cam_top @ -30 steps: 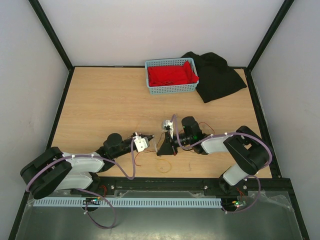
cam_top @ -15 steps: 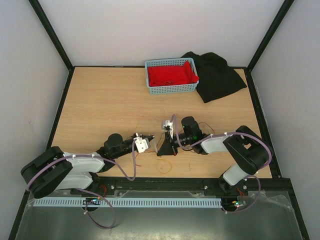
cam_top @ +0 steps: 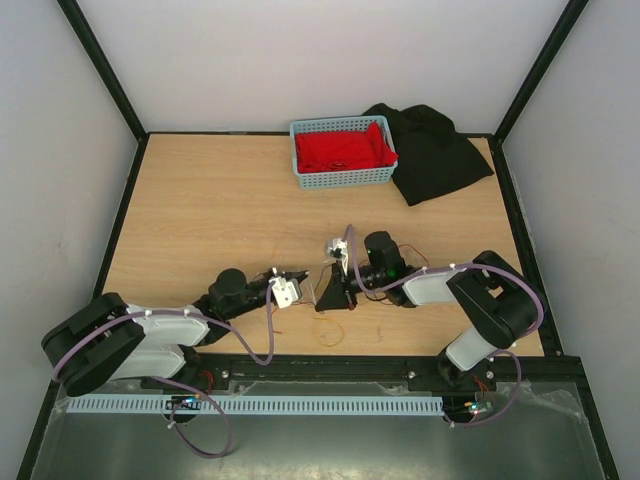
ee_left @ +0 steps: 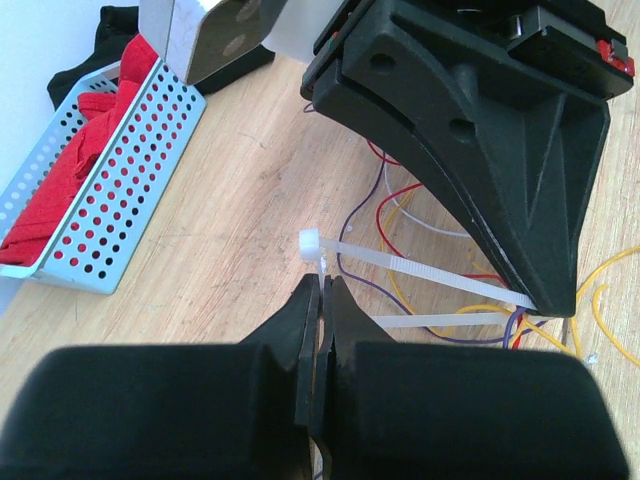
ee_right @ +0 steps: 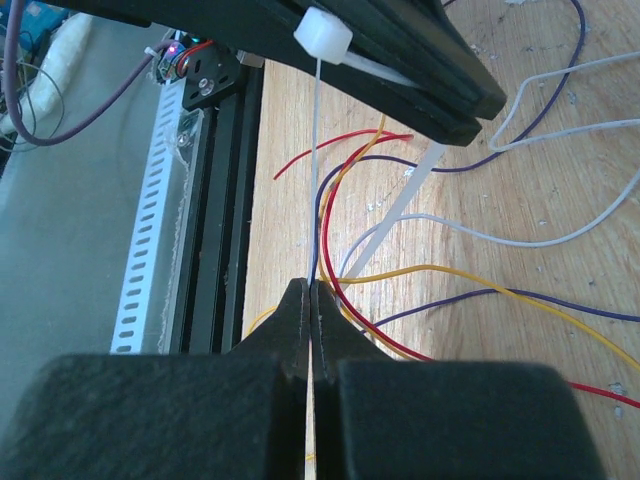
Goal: Zip-tie the wires
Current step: Tie the cable at the center of the board.
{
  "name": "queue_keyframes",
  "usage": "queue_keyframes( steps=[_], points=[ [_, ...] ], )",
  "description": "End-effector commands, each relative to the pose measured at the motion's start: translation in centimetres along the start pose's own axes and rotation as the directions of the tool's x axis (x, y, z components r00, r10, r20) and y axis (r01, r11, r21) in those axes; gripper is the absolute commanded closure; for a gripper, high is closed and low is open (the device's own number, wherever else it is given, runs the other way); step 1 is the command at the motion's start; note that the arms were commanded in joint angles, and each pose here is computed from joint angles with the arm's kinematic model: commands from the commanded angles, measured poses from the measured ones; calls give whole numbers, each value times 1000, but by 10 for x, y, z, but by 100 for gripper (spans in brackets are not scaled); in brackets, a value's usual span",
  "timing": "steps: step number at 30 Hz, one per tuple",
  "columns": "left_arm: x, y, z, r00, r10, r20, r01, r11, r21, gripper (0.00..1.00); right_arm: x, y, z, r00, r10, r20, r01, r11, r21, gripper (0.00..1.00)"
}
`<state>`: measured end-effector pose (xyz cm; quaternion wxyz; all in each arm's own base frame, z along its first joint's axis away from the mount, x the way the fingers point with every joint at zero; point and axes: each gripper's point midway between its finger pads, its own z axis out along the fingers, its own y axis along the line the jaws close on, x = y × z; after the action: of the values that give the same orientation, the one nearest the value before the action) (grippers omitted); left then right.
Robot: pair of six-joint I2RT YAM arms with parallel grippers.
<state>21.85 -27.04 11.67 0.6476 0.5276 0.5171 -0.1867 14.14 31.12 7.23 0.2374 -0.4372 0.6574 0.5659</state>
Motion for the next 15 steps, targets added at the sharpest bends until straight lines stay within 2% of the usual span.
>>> queue_keyframes(
  steps=[1, 15],
  points=[
    [-15, 20, -1, 997, 64, 46, -60, 994, -86, 100, 7, 12, -1, 997, 63, -36, -65, 996, -67, 100],
    [-14, 13, 1, 994, 102, 34, -99, 993, -65, 100, 2, 12, 1, 994, 96, -51, -100, 991, -89, 100]
  ],
)
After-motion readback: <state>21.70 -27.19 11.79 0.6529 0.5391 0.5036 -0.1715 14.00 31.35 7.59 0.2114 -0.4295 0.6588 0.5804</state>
